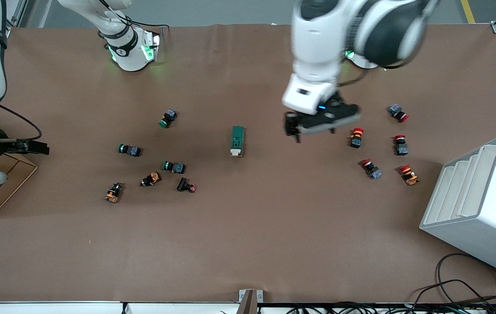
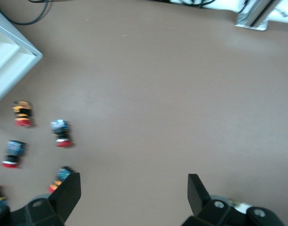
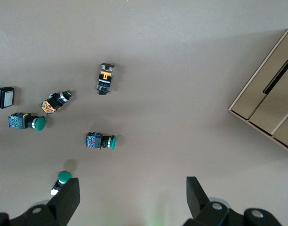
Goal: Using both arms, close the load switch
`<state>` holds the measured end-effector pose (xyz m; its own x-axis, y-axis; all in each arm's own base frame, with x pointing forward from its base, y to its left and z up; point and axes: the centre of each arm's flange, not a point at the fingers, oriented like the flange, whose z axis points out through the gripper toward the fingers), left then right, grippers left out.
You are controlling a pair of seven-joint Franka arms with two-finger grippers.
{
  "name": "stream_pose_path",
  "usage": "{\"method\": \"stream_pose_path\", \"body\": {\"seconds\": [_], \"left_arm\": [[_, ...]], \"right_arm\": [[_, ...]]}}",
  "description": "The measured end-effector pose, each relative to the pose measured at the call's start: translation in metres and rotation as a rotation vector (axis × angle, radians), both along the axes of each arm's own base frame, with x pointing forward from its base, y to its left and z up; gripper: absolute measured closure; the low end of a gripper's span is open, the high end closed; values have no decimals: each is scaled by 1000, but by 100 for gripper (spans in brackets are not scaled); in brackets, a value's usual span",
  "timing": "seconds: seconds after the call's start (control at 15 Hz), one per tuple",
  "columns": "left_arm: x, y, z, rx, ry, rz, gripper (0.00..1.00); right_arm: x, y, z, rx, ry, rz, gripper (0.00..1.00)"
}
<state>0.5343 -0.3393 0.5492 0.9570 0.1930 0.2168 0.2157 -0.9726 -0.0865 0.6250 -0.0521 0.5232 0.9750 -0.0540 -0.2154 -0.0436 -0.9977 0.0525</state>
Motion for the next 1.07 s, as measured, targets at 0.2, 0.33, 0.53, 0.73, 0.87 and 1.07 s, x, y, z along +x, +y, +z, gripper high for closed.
{"method": "stream_pose_path", "body": {"seconds": [0.2,0.33,0.53,0.73,0.87,1.07], "left_arm": [[39,85,30,-31,76,-45,0],[54,141,43,-81,116,-100,0],[63,216,60,-110,129,-155,0],[49,240,82,-70,143,-182,0],[34,243,91,-38,159,-199,0],[15,251,93,-69,178,-215,0]], "right_arm": [[-2,1,15,0,5,-1,0],[-5,1,35,0,1,-2,0],[-7,3,50,0,-10,-1,0],[-6,5,54,1,-16,2,0],[-7,5,54,2,-12,3,0],[-12,9,56,11,17,6,0]]}}
